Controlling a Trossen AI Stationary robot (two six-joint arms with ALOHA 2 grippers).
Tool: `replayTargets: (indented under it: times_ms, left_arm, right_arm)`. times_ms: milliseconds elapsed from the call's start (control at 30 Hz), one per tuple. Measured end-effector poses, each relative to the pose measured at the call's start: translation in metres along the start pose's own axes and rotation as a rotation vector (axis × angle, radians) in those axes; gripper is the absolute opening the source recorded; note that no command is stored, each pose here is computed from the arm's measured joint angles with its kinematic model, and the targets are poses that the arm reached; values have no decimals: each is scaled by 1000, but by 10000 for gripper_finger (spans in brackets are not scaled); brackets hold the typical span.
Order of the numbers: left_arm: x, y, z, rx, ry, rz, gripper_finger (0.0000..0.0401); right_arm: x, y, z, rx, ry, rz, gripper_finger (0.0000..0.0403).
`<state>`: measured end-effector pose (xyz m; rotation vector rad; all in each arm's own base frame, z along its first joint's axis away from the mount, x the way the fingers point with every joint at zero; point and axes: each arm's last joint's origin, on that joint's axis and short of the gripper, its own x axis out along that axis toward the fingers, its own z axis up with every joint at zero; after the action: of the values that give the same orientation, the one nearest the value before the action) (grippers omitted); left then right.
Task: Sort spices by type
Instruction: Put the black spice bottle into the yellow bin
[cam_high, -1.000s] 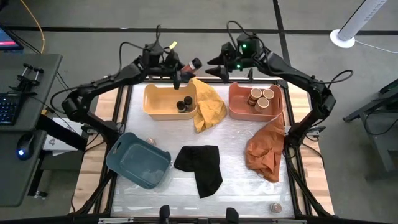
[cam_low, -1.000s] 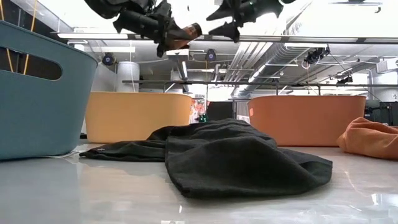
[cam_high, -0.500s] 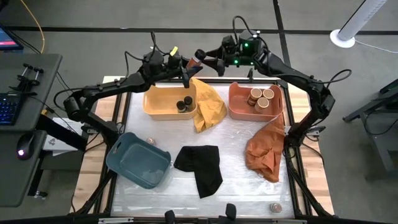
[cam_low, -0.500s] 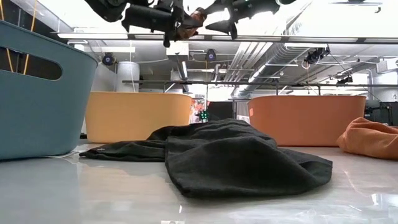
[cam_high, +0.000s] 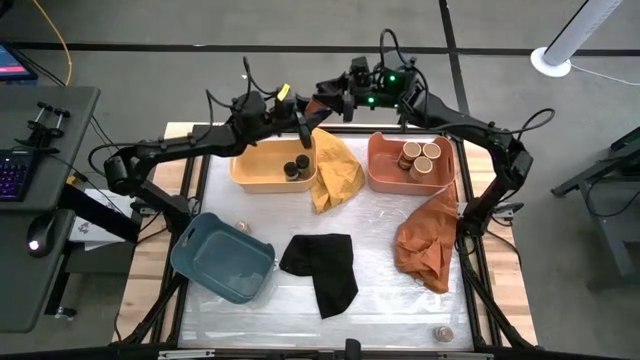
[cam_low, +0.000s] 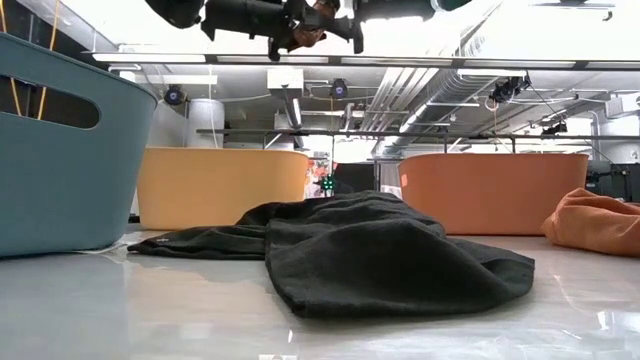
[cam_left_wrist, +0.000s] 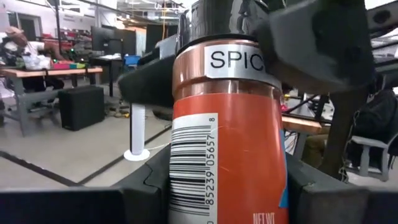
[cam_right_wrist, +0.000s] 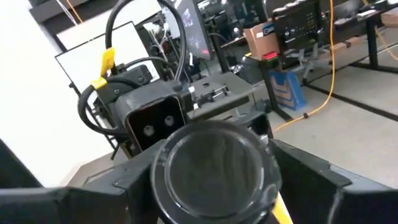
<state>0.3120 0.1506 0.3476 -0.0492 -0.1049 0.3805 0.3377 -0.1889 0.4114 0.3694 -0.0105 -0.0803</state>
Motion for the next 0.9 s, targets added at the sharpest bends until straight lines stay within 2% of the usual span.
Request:
replayTargets:
  times_ms: [167,267,333,467,733,833,900]
  left_arm:
    - [0,0,1,1,-16,11,149]
    - [0,1,2,1,-21,29,151]
    - [0,1,2,3,-20,34,164]
    - [0,1,1,1,-5,39,192]
    - [-8,13,-13,-10,203,87,206]
    - [-19,22,-12,5,289,118,207]
    - [-28,29,-5,9,297,129,208]
  right_arm:
    - [3,4,-2,-6,-8,-28,249]
    - [3,3,-2,-7,-15,-48,224]
    - [3,3,-2,-5,-16,-50,200]
    - [2,2,-1,-8,-19,-56,195]
    - [-8,-15,7,-47,-39,-106,195]
    - [-14,-23,9,-115,-4,-149,195]
    - [-16,-27,4,-171,61,-199,195]
